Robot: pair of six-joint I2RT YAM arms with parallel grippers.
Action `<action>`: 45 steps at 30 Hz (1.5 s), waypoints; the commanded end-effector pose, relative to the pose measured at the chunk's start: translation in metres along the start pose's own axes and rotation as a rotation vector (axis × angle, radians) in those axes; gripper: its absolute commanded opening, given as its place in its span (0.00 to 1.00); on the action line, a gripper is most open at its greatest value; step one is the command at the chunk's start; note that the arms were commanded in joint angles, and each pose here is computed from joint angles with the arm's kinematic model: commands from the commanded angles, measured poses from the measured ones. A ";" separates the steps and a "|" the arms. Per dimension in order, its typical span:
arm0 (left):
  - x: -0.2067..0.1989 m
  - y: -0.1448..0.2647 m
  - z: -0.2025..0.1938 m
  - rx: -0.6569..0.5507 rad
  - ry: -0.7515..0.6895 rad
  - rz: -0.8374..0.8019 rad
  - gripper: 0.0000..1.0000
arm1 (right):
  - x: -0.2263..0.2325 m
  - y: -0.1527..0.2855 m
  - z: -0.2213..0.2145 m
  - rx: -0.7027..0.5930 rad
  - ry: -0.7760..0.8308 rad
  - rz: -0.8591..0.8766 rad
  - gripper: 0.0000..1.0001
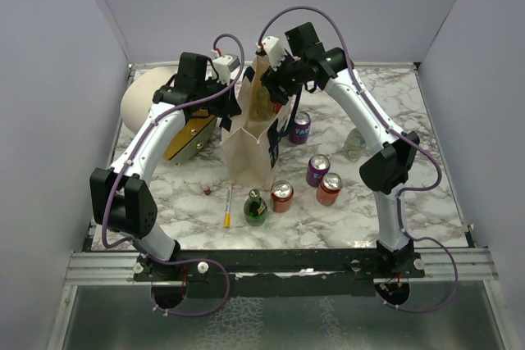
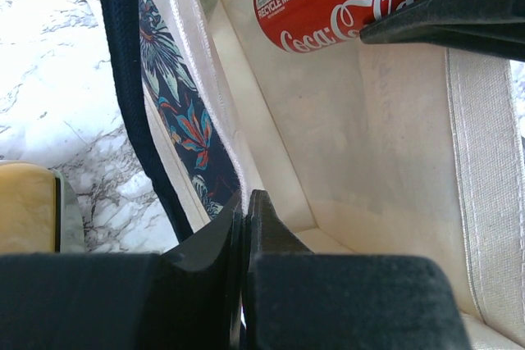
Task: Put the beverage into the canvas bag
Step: Place the drink in the canvas bag.
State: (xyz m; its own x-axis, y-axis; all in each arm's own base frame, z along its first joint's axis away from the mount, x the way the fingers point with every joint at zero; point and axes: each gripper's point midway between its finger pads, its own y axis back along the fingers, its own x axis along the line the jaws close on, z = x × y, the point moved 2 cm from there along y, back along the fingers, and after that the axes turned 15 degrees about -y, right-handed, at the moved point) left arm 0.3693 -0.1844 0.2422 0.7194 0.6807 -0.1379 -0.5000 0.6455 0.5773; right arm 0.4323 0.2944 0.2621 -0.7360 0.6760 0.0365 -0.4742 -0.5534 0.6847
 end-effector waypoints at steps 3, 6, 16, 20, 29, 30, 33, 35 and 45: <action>-0.007 0.009 -0.010 0.024 -0.016 -0.004 0.00 | -0.004 0.002 0.019 -0.066 0.053 -0.036 0.01; -0.007 0.009 -0.011 0.021 -0.019 -0.006 0.00 | -0.003 -0.007 0.021 -0.073 0.047 -0.017 0.01; -0.009 0.004 -0.017 0.035 0.006 -0.029 0.00 | 0.000 -0.029 0.019 -0.067 0.042 0.032 0.01; -0.009 0.001 -0.018 0.038 0.016 -0.037 0.00 | -0.002 -0.040 0.007 -0.031 0.045 0.031 0.01; -0.007 -0.006 -0.022 0.054 0.022 -0.047 0.00 | -0.012 -0.058 -0.002 -0.034 0.043 0.030 0.01; -0.008 -0.006 -0.023 0.058 0.025 -0.049 0.00 | -0.014 -0.059 -0.002 -0.041 0.026 0.042 0.01; -0.008 -0.006 -0.026 0.063 0.029 -0.050 0.00 | -0.019 -0.060 -0.003 -0.054 -0.010 0.067 0.01; -0.008 -0.007 -0.028 0.070 0.031 -0.054 0.00 | -0.020 -0.063 -0.005 -0.059 -0.014 0.079 0.01; -0.006 -0.011 -0.030 0.075 0.035 -0.060 0.00 | -0.036 -0.075 -0.021 -0.028 -0.007 0.064 0.01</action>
State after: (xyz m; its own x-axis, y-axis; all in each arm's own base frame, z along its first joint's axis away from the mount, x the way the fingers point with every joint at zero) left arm 0.3674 -0.1835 0.2297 0.7242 0.6756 -0.1382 -0.4876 0.6434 0.5901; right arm 0.4624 0.2977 0.1865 -0.7476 0.6550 0.1098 -0.3914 -0.5682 0.7239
